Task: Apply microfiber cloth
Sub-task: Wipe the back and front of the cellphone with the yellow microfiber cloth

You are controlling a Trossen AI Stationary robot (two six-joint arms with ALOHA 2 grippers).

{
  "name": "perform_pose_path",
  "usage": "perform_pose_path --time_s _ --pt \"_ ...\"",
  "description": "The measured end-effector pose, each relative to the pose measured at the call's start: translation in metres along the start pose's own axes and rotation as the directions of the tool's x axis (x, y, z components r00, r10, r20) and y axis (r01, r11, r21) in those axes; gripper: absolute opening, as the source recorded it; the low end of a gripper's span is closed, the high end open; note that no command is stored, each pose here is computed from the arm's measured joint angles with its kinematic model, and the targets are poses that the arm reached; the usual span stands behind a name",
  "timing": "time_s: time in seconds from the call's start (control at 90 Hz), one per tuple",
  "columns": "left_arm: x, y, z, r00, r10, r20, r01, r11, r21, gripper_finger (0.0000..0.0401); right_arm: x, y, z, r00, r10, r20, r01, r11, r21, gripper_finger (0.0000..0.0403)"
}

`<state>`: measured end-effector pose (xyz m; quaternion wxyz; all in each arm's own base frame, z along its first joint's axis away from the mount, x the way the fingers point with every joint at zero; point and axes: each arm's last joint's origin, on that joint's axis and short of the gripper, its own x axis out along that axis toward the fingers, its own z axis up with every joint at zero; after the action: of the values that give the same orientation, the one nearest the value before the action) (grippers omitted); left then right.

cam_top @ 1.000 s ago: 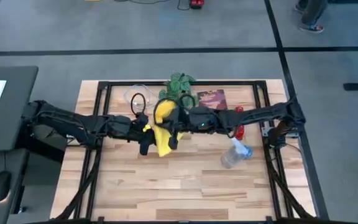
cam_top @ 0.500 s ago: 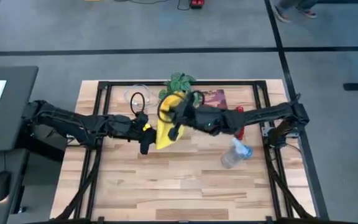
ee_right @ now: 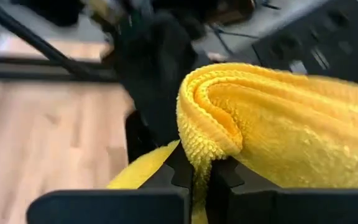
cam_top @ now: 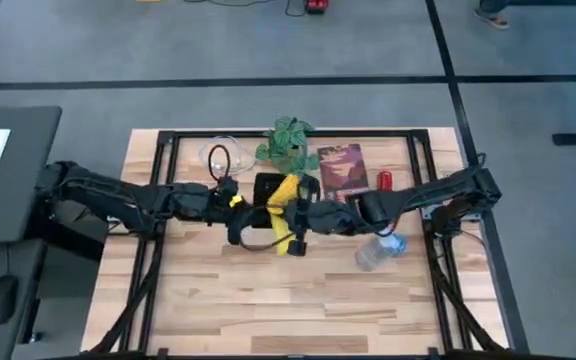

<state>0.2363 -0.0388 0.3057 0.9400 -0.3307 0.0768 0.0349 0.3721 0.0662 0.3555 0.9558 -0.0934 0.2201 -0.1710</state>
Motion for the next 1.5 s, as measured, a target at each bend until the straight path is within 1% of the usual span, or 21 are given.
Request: perform_pose_path --time_s 0.133,0.233,0.4,0.456,0.522,0.611,0.667,0.756,0.844,0.933,1.056,1.133,1.178,1.267,1.333,1.378,1.433,1.5 --pt "-0.001 -0.003 0.004 0.999 -0.027 0.029 0.027 1.0 -0.012 0.0004 -0.027 -0.017 0.016 0.995 -0.063 0.076 0.059 0.997 0.056 0.0" --pt "-0.002 -0.006 0.005 0.998 -0.062 0.026 0.062 0.998 0.008 0.0004 -0.048 -0.03 0.029 0.984 -0.079 0.16 0.06 0.991 0.117 0.0" --pt "-0.002 -0.007 0.008 0.996 -0.069 0.062 0.068 0.998 0.014 0.0004 -0.08 -0.044 0.046 0.956 -0.068 0.287 0.012 0.981 0.193 0.0" --pt "-0.002 -0.007 0.008 0.996 -0.068 0.065 0.067 0.998 0.018 0.0004 -0.087 -0.047 0.05 0.943 -0.047 0.329 -0.024 0.978 0.209 0.0" --pt "-0.002 -0.006 0.009 0.996 -0.067 0.066 0.066 0.998 0.019 0.0004 -0.091 -0.047 0.054 0.928 0.004 0.373 -0.088 0.974 0.209 0.0" --pt "-0.001 -0.006 0.009 0.996 -0.062 0.069 0.061 0.998 0.018 0.0004 -0.086 -0.041 0.057 0.905 0.098 0.414 -0.187 0.966 0.18 0.0" --pt "-0.001 -0.006 0.009 0.995 -0.061 0.075 0.06 0.998 0.017 0.0004 -0.079 -0.035 0.056 0.896 0.151 0.418 -0.238 0.957 0.165 0.0" --pt "-0.001 -0.007 0.011 0.992 -0.078 0.096 0.077 0.997 0.016 0.0004 -0.058 -0.026 0.051 0.903 0.164 0.396 -0.265 0.941 0.213 0.0" --pt "-0.002 -0.008 0.012 0.99 -0.087 0.108 0.085 0.996 0.03 0.0004 -0.03 -0.021 0.046 0.914 0.146 0.378 -0.26 0.927 0.271 0.0" --pt "-0.001 -0.008 0.012 0.991 -0.083 0.105 0.08 0.996 0.03 0.0004 -0.003 -0.017 0.039 0.923 0.118 0.366 -0.23 0.932 0.279 0.0" --pt "-0.001 -0.007 0.011 0.993 -0.065 0.103 0.063 0.998 0.027 0.0004 0.018 -0.018 0.031 0.937 0.095 0.336 -0.204 0.93 0.306 0.0" --pt "-0.001 -0.005 0.01 0.994 -0.056 0.094 0.054 0.998 0.022 0.0004 0.021 -0.018 0.028 0.949 0.097 0.299 -0.195 0.928 0.317 0.0" --pt "0.0 -0.005 0.009 0.994 -0.053 0.093 0.052 0.999 0.016 0.0004 0.019 -0.02 0.027 0.957 0.078 0.279 -0.169 0.933 0.318 0.0" --pt "0.0 -0.006 0.01 0.993 -0.057 0.099 0.057 0.998 0.007 0.0004 0.009 -0.022 0.028 0.967 -0.009 0.253 -0.069 0.952 0.299 0.0" --pt "-0.001 -0.007 0.01 0.992 -0.065 0.105 0.064 0.998 0.006 0.0004 -0.001 -0.026 0.031 0.964 -0.089 0.249 0.014 0.958 0.286 0.0" --pt "-0.001 -0.007 0.01 0.992 -0.068 0.105 0.068 0.998 0.006 0.0004 -0.006 -0.029 0.033 0.96 -0.119 0.253 0.044 0.958 0.283 0.0" --pt "-0.001 -0.007 0.01 0.992 -0.069 0.105 0.069 0.998 0.006 0.0004 -0.009 -0.031 0.034 0.959 -0.122 0.257 0.046 0.957 0.286 0.0" --pt "-0.001 -0.007 0.009 0.993 -0.065 0.096 0.065 0.998 0.006 0.0004 -0.008 -0.03 0.033 0.965 -0.09 0.246 0.016 0.958 0.285 0.0"
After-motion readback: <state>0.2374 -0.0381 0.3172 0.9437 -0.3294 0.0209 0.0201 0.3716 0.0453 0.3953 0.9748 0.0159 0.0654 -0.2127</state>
